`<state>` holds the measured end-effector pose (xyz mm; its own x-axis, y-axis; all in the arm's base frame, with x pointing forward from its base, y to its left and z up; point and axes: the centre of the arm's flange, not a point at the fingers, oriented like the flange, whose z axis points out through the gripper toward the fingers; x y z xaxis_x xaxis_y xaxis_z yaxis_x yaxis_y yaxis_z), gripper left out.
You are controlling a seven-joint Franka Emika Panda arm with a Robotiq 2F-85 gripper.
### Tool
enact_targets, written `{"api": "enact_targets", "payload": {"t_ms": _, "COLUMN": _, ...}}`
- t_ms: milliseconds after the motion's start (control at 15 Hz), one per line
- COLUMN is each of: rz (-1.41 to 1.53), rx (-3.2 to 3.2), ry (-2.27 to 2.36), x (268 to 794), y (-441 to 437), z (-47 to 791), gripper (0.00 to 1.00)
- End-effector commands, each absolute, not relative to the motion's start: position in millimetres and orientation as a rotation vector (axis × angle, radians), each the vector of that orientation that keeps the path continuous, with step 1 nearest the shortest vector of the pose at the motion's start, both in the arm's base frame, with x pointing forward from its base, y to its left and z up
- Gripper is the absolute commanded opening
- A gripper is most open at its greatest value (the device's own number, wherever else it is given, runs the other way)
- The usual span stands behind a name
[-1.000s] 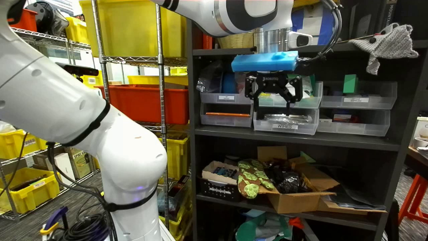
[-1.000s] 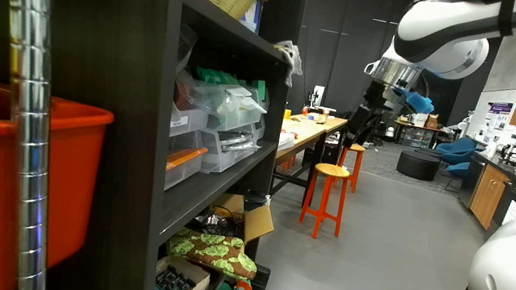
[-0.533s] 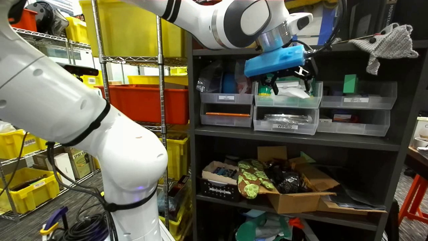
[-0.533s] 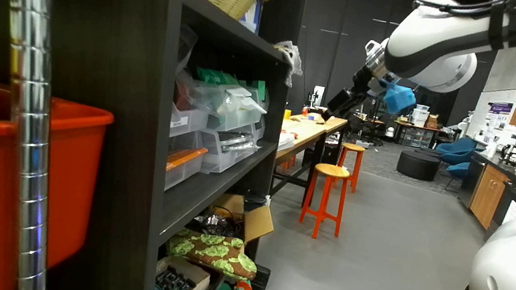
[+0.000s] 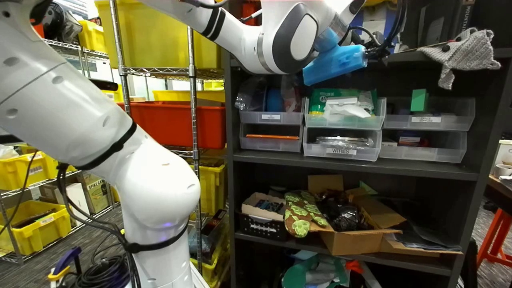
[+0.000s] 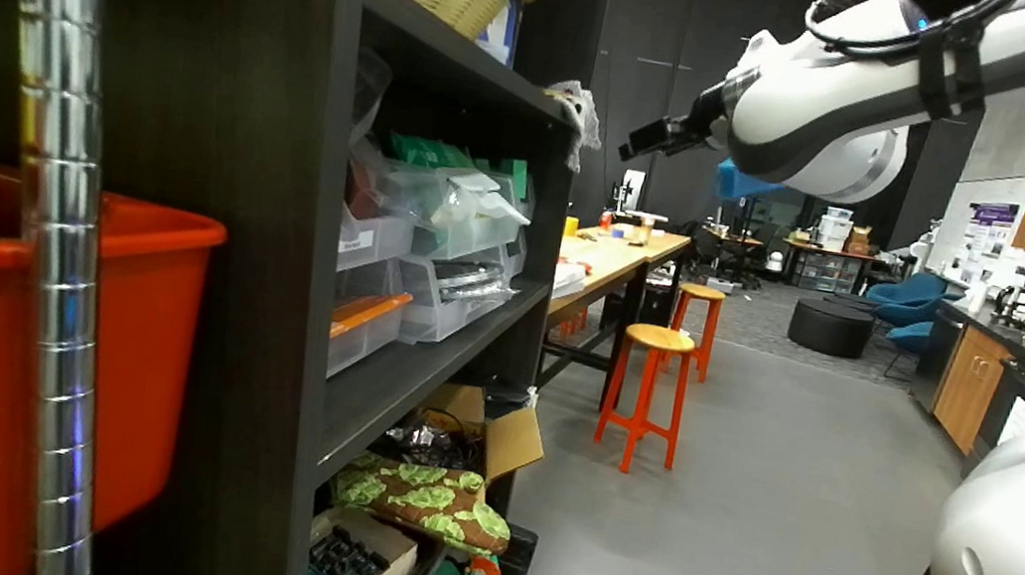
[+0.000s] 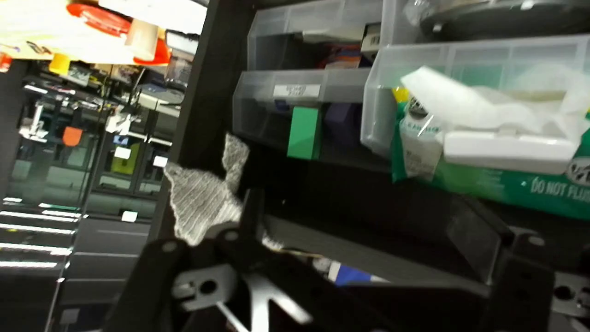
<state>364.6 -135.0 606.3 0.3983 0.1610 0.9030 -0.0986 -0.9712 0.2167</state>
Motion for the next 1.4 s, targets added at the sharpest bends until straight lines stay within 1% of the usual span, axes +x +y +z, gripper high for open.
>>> {"api": "enact_targets", "payload": {"t_ms": 0, "rz": 1.666, "rx": 2.365, "ry": 0.032, "x": 365, "y": -135, "z": 610, "gripper": 1.0}}
{"api": "enact_targets", "payload": {"t_ms": 467, "rz": 1.668, "rx": 2.363, "ry": 0.03, "x": 367, "y": -135, "z": 607, "gripper": 1.0}}
{"api": "enact_targets", "payload": {"t_ms": 667, "rz": 1.775, "rx": 2.194, "ry": -0.005, "x": 360, "y": -128, "z": 619, "gripper": 1.0}}
{"api": "enact_targets", "payload": {"t_ms": 933, "rz": 1.988, "rx": 1.907, "ry": 0.027, "x": 330, "y": -105, "z": 659, "gripper": 1.0}}
{"api": "enact_targets", "payload": {"t_ms": 1333, "rz": 2.14, "rx": 1.595, "ry": 0.247, "x": 282, "y": -60, "z": 747, "gripper": 1.0}}
